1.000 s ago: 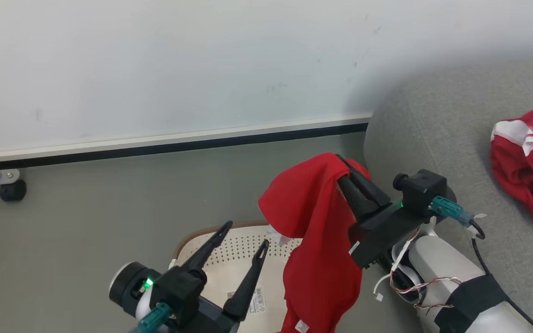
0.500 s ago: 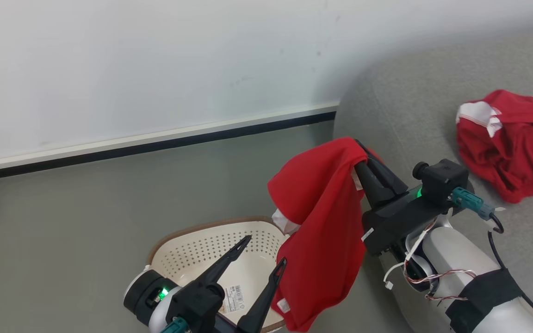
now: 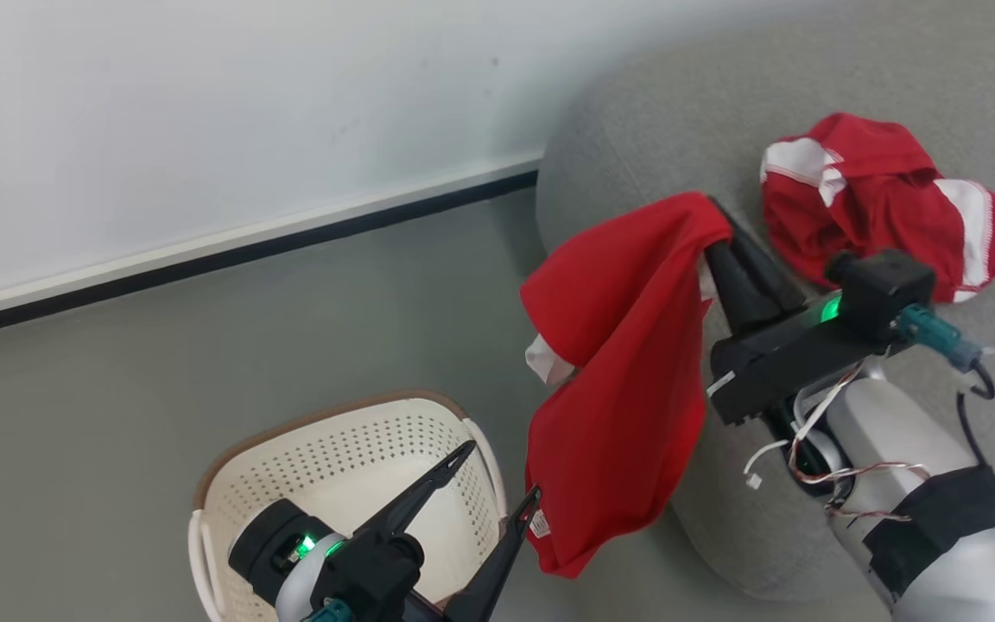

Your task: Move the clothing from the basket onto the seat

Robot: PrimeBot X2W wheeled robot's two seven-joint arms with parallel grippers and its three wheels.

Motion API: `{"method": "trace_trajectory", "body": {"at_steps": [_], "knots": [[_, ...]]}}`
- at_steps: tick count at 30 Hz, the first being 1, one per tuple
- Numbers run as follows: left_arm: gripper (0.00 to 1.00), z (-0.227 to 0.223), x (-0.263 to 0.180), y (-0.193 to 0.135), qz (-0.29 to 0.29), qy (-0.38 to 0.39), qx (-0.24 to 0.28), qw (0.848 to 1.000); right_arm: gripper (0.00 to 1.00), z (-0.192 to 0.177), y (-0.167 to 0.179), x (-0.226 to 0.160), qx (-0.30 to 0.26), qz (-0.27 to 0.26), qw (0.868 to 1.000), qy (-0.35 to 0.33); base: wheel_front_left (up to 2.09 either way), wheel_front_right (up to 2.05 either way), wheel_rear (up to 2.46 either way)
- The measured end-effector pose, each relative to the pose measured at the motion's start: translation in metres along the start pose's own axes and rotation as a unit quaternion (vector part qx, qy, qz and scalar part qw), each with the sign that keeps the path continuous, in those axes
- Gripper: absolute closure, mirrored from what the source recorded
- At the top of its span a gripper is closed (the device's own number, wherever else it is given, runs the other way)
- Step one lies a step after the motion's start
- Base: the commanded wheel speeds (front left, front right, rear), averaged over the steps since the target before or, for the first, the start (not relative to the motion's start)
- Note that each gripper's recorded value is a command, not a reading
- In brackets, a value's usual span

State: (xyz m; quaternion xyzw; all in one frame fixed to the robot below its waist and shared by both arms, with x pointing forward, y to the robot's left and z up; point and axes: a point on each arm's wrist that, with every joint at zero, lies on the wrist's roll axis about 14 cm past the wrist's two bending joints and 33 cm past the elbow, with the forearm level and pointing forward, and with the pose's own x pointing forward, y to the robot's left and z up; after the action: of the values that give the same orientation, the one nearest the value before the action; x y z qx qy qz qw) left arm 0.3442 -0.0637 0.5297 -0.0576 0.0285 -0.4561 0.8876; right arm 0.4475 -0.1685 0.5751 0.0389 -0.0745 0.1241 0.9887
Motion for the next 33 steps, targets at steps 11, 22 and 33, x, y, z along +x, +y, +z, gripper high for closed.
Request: {"method": "trace_trajectory", "body": {"at_steps": [11,22,33], "knots": [[0.0,-0.006,0.022,0.0,-0.034,0.002,-0.008,0.999,1.0,0.038,-0.075,0.009,-0.053,-0.077,0.995,-0.034,0.0,0.0,0.0],[0.0,-0.013,0.033,0.022,-0.032,0.004,-0.009,0.999,1.0,0.13,-0.154,0.037,-0.135,-0.15,0.973,-0.117,0.0,0.0,0.0],[0.0,-0.025,0.031,0.047,-0.01,0.011,-0.025,1.0,1.0,0.216,-0.216,0.046,-0.227,-0.235,0.927,-0.184,0.0,0.0,0.0]]}}
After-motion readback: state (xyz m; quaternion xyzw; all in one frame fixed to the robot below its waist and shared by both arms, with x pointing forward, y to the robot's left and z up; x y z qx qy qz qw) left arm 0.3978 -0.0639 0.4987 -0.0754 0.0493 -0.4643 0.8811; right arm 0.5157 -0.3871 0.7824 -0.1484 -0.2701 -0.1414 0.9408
